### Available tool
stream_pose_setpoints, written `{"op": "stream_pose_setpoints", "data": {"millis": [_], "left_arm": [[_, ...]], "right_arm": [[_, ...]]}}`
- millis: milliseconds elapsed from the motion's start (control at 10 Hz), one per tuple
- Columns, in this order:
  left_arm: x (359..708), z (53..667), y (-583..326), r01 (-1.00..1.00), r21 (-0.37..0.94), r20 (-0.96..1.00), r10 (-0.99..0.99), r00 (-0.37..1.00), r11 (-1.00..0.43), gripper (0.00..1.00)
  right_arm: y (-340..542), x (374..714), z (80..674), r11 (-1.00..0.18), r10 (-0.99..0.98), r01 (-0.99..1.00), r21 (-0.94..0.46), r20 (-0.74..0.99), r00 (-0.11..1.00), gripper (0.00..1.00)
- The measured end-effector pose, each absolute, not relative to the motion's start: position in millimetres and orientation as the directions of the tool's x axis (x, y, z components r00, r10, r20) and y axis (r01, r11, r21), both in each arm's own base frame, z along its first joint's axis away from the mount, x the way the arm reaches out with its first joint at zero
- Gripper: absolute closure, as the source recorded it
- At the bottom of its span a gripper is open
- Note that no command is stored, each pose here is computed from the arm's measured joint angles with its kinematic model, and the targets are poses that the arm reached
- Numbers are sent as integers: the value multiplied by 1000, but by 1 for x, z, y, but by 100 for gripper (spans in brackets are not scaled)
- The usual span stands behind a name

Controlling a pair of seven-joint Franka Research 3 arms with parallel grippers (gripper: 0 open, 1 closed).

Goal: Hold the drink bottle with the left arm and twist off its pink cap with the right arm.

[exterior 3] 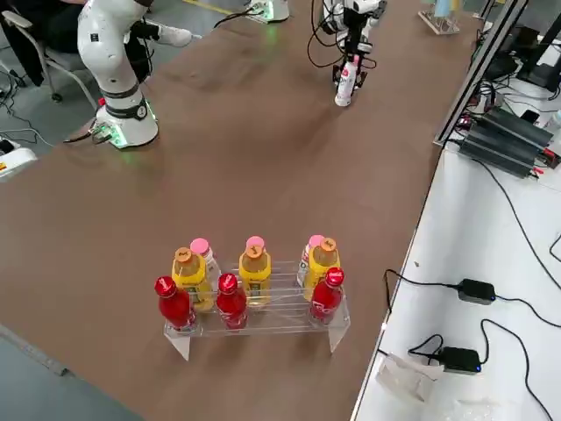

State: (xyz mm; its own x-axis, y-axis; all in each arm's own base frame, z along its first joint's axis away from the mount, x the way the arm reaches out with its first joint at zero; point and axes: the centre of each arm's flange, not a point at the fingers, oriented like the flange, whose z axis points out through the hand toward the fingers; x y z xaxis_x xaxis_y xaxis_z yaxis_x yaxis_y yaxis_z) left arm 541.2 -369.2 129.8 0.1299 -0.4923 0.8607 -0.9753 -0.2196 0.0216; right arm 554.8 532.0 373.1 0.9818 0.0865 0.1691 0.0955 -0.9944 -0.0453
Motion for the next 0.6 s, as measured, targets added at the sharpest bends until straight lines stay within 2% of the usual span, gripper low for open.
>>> {"op": "stream_pose_setpoints", "data": {"millis": [600], "left_arm": [[542, 130, -369, -975, 22, 861, -492, 131, -222, 40]], "right_arm": [[532, 555, 373, -942, 329, 335, -5, 177, 928, 57]]}}
